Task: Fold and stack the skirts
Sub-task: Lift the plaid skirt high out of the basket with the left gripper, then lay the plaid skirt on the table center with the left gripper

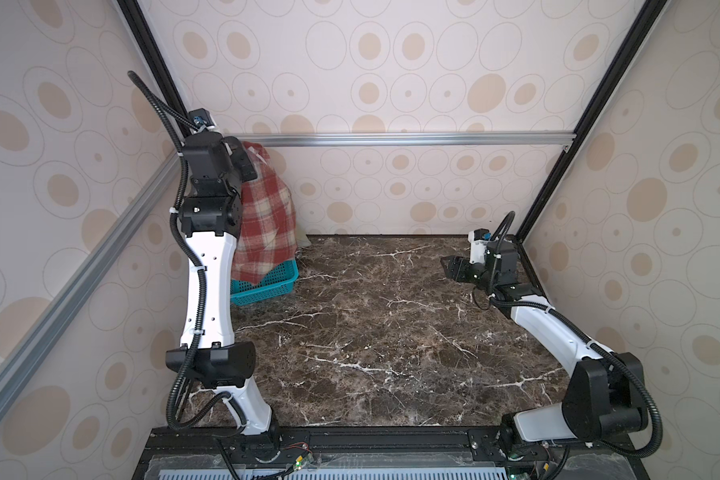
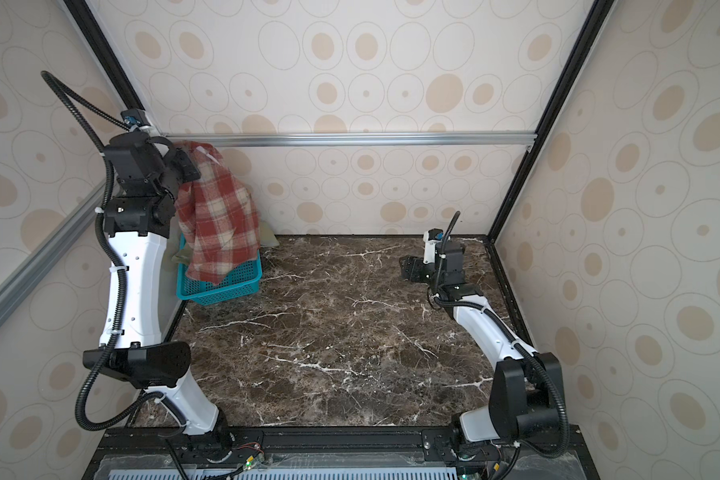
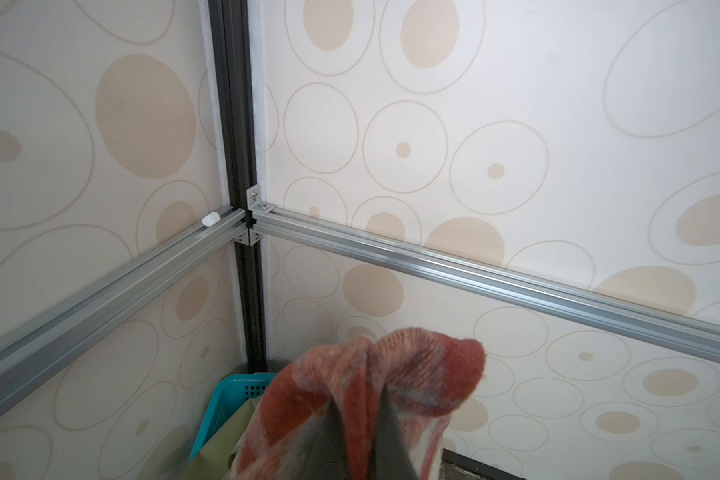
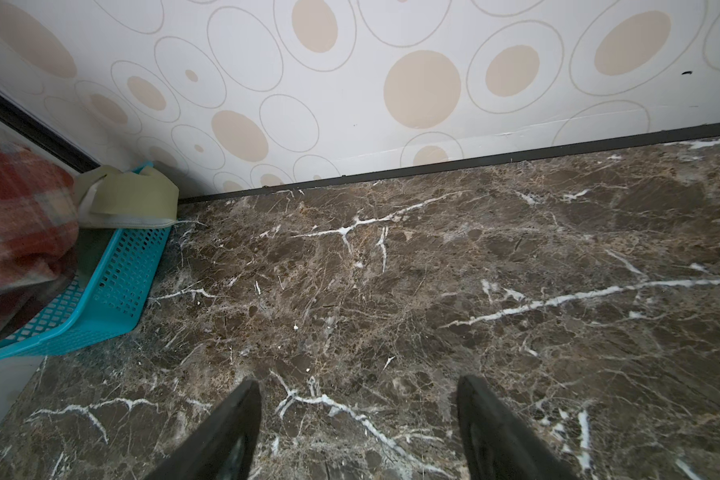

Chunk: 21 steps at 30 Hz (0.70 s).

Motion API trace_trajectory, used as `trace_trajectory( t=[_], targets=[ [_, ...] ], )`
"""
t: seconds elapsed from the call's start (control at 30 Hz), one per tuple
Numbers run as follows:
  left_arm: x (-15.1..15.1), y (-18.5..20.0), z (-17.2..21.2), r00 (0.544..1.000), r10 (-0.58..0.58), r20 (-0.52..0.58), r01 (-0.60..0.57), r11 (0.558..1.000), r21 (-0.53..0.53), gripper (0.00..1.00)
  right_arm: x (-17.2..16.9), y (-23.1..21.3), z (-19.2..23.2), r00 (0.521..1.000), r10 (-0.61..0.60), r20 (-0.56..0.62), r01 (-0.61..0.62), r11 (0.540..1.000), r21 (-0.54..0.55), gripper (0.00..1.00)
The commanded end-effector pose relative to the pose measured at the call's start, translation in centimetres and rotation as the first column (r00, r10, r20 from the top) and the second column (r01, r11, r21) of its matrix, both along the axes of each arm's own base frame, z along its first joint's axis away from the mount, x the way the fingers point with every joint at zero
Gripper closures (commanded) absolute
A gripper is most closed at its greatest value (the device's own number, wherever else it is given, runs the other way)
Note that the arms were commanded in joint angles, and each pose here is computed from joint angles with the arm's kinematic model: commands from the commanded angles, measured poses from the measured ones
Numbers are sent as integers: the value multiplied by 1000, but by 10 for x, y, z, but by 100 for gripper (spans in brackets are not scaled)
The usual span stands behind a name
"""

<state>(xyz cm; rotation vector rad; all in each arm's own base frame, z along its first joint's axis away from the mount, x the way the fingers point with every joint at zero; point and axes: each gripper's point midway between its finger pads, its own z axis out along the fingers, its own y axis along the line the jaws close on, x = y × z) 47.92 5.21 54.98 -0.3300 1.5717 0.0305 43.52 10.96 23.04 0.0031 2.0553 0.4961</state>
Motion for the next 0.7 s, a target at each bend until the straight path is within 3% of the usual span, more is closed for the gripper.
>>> trace_trajectory(
  t=[0.0,0.17,0.3,0.4,0.5,0.67],
  targets=[
    [-47,-16,83,964,-78,254,91,995,-38,100,3,7,11,1000,10,21,-11,1000,20,23],
    [-75,-31,112,910,-155,385,200,977,-80,100,1,8,9,1000,11,23,-11,1000,22,23],
    [-94,-25,124,898,-113,425,170,980,-99,100,0,10,6,1000,12,16,-13,999,34,24],
    [-106,-35,134,868,-171,467,241,966,-94,100,0,11,6,1000,15,17,-16,999,37,24],
    [-114,-54,141,825,-271,497,362,928,-95,100,0,11,9,1000,15,23,-16,999,35,23],
    [-112,-92,136,728,-448,519,581,805,-121,100,-1,6,18,999,-15,46,13,999,44,23]
  ],
)
